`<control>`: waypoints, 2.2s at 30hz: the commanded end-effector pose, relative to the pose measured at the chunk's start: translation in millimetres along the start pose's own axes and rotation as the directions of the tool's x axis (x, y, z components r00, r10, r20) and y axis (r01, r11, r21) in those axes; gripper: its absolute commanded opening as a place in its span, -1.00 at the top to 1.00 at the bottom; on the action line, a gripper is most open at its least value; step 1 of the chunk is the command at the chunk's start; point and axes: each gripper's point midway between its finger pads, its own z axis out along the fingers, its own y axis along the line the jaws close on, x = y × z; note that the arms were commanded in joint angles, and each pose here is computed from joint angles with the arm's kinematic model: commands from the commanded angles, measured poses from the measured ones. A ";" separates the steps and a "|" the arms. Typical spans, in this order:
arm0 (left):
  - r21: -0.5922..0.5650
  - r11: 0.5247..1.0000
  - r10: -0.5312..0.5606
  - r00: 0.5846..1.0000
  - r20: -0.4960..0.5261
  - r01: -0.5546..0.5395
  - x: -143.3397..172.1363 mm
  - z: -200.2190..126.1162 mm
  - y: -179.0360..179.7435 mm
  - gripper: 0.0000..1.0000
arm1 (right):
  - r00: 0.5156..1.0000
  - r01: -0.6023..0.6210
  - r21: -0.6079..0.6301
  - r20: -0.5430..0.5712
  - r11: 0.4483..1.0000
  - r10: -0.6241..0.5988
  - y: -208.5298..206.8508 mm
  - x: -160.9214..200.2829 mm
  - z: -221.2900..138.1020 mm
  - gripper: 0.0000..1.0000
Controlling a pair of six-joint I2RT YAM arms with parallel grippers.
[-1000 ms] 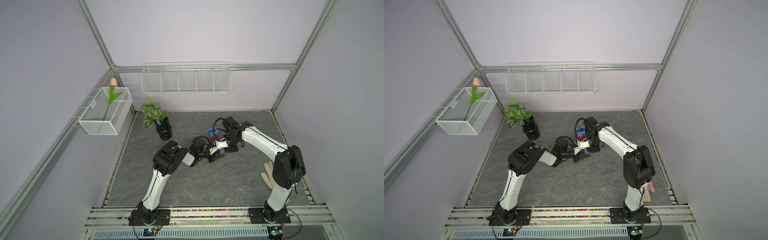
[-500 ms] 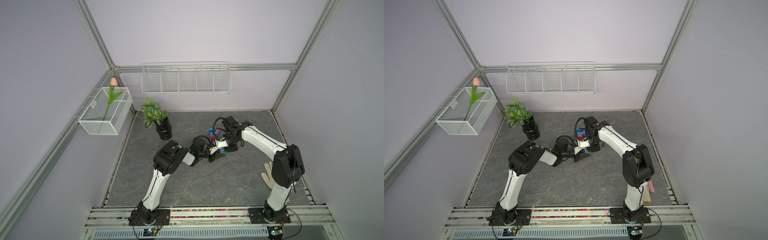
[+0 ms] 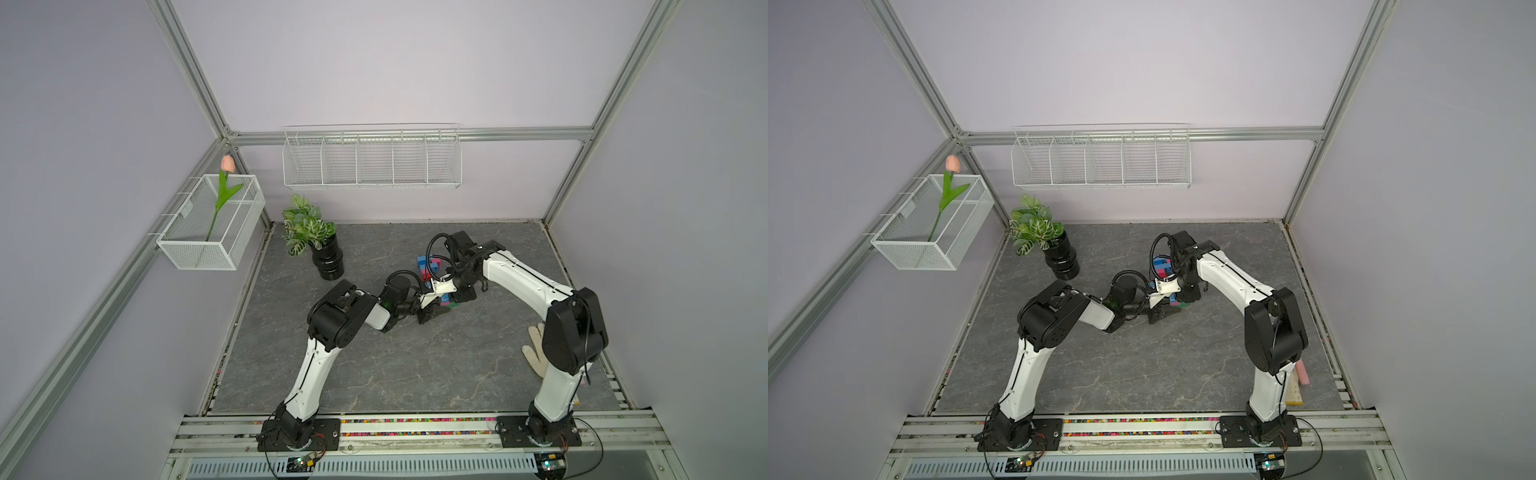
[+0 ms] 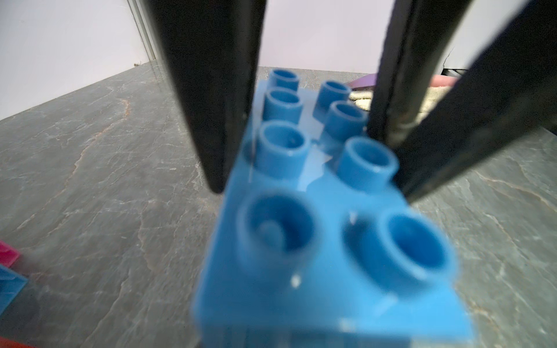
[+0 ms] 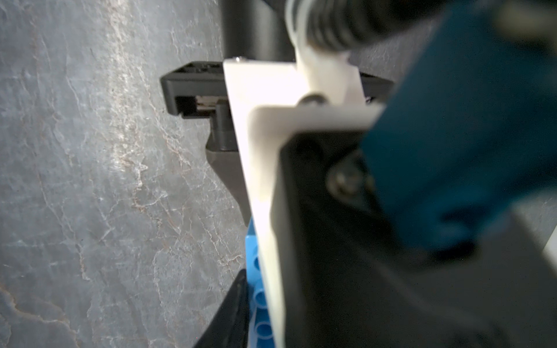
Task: Assemble the letter p with lego
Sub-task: Assemble the lego brick with the lego brick.
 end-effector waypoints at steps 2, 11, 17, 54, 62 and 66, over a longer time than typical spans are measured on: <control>-0.059 0.954 -0.290 0.860 -0.421 0.293 159.6 -25.6 -42.1 0.79 | 0.995 -0.037 -0.029 -0.099 0.999 0.034 -5.1 27.4 34.2 0.67; -0.063 0.952 -0.296 0.854 -0.429 0.298 163.5 -25.0 -41.9 0.79 | 0.993 -0.041 -0.107 -0.115 0.993 0.029 6.7 30.8 49.5 0.67; -0.064 0.951 -0.299 0.851 -0.432 0.302 165.3 -25.2 -42.3 0.79 | 0.990 -0.061 -0.243 -0.137 0.968 0.028 29.7 35.0 60.0 0.67; -0.105 0.935 -0.351 0.838 -0.418 0.340 195.0 -22.9 -45.3 0.80 | 0.984 -0.163 -0.243 -0.114 0.956 0.139 17.2 51.2 99.7 0.67; -0.122 0.934 -0.354 0.832 -0.426 0.335 197.7 -24.1 -43.3 0.81 | 0.977 -0.187 -0.360 -0.166 0.914 0.134 39.6 58.2 110.3 0.69; -0.127 0.936 -0.352 0.834 -0.424 0.330 195.8 -24.0 -41.5 0.81 | 0.977 -0.186 -0.389 -0.171 0.902 0.128 43.6 57.6 108.9 0.69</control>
